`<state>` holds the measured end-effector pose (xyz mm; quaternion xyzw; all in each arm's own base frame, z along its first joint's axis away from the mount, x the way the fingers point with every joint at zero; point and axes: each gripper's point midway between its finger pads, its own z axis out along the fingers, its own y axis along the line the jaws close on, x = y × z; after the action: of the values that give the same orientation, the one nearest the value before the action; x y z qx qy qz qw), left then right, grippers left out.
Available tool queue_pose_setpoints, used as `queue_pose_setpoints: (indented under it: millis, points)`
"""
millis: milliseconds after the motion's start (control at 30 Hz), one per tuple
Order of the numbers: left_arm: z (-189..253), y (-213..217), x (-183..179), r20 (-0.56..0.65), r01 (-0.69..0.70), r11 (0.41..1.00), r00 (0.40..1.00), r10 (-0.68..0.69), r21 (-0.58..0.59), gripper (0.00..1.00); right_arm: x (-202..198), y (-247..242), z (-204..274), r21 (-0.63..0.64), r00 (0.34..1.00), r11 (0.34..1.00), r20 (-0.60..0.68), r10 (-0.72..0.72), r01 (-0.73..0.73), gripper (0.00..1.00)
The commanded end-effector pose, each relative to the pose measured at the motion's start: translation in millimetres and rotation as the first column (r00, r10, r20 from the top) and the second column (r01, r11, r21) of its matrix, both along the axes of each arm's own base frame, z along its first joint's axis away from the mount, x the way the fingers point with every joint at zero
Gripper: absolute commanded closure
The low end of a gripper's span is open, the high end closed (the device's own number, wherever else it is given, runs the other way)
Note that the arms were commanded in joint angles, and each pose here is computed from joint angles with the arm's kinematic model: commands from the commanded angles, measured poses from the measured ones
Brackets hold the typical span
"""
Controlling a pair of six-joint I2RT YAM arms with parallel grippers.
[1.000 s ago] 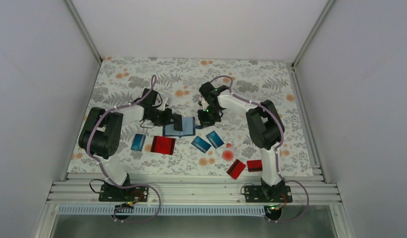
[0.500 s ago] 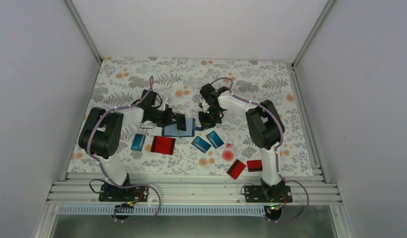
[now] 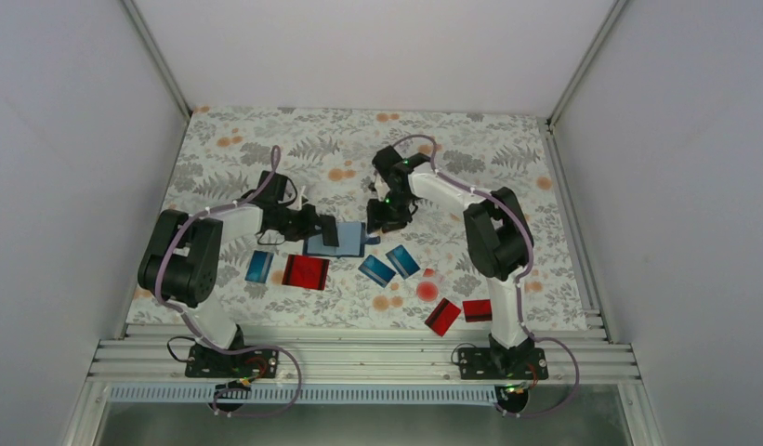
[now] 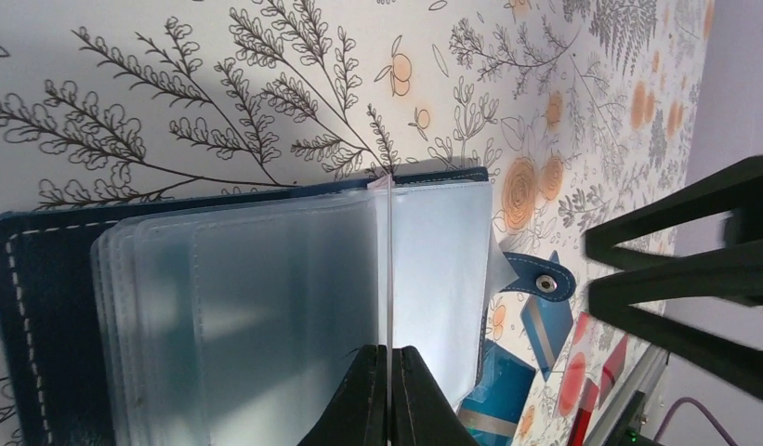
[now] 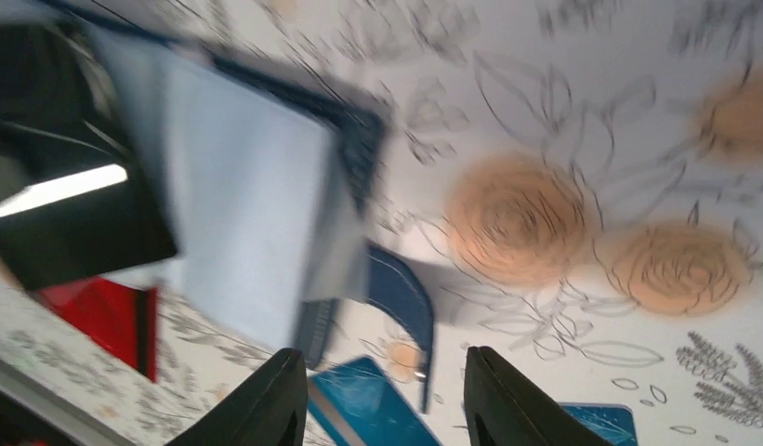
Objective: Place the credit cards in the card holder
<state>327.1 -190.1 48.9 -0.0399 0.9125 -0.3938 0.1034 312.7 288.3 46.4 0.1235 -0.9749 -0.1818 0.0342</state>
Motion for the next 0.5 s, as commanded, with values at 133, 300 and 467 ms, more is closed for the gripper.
queue_pose_setpoints:
  millis: [133,300,467]
  points:
    - [4.2,11.4,2.4,0.046,-0.018,0.998,0.999,0.015,0.064,0.98,26.7,36.5,71.3,0.202,0.99,0.978,0.144,0.013,-0.042,0.61]
    - [0.4,10.0,0.9,0.043,-0.002,0.998,0.999,0.0,0.058,0.98,18.9,48.8,54.8,0.262,0.995,0.963,0.085,0.046,-0.067,0.76]
    - [-3.7,7.6,-1.8,0.038,0.013,0.999,0.999,-0.014,0.042,0.98,12.7,56.7,32.8,0.309,0.997,0.948,0.037,0.065,-0.074,0.9]
